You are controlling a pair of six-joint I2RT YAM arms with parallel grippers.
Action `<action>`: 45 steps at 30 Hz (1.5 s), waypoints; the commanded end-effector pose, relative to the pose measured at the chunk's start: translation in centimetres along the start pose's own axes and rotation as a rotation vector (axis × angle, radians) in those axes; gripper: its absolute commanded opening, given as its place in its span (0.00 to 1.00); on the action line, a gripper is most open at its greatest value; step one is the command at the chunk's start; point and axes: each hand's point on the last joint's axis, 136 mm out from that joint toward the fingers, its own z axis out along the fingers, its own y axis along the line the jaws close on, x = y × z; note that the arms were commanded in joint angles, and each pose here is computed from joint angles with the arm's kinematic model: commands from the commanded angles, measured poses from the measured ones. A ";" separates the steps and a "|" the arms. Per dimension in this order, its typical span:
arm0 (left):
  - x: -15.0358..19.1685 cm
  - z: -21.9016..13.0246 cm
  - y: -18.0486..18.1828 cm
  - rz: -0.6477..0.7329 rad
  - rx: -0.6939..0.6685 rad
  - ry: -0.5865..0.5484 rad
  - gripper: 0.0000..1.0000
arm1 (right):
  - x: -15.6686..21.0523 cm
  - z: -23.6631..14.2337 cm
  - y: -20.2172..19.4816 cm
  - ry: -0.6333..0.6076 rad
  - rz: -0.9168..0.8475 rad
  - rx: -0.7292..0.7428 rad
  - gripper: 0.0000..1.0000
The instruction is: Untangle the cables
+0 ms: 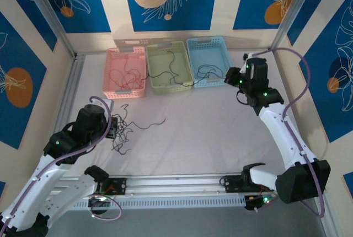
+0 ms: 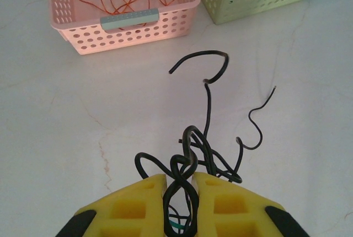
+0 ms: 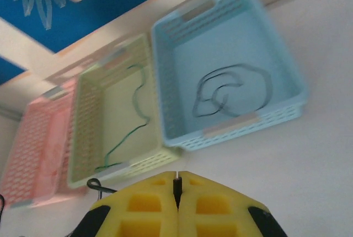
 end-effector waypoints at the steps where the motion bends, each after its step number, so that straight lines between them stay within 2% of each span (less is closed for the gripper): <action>1: -0.1 0.1 -0.3 0.016 0.024 -0.012 0.00 | -2.7 -1.6 -3.2 -0.027 -0.118 0.239 0.00; 4: 0.0 0.2 -0.4 0.015 0.026 -0.014 0.00 | -6.3 -3.1 -4.7 -0.117 -0.128 0.360 0.00; 7: 0.0 0.3 -0.4 0.018 0.026 -0.011 0.00 | -9.4 -3.9 -5.4 -0.195 -0.105 0.408 0.00; 11: 0.0 0.2 -0.4 0.018 0.027 -0.014 0.00 | -12.3 -3.3 -5.7 -0.226 -0.129 0.483 0.00; 21: 0.1 0.3 -0.4 0.016 0.027 -0.014 0.00 | -15.1 1.1 -6.3 -0.220 -0.275 0.677 0.00; 24: 0.1 0.3 -0.4 0.018 0.027 -0.012 0.00 | -15.3 3.1 -6.1 -0.216 -0.306 0.671 0.00; 26: 0.1 0.4 -0.4 0.018 0.027 -0.011 0.00 | -15.0 4.2 -6.2 -0.189 -0.312 0.682 0.00; 33: 0.1 0.4 -0.4 0.018 0.029 -0.011 0.00 | -12.1 11.7 -2.2 -0.083 -0.393 0.523 0.00; 39: 0.2 0.5 -0.5 0.020 0.030 -0.007 0.00 | -6.9 19.7 1.7 0.047 -0.468 0.382 0.00; 45: 0.2 0.5 -0.6 0.021 0.034 -0.005 0.00 | -1.7 24.4 3.5 0.152 -0.449 0.273 0.00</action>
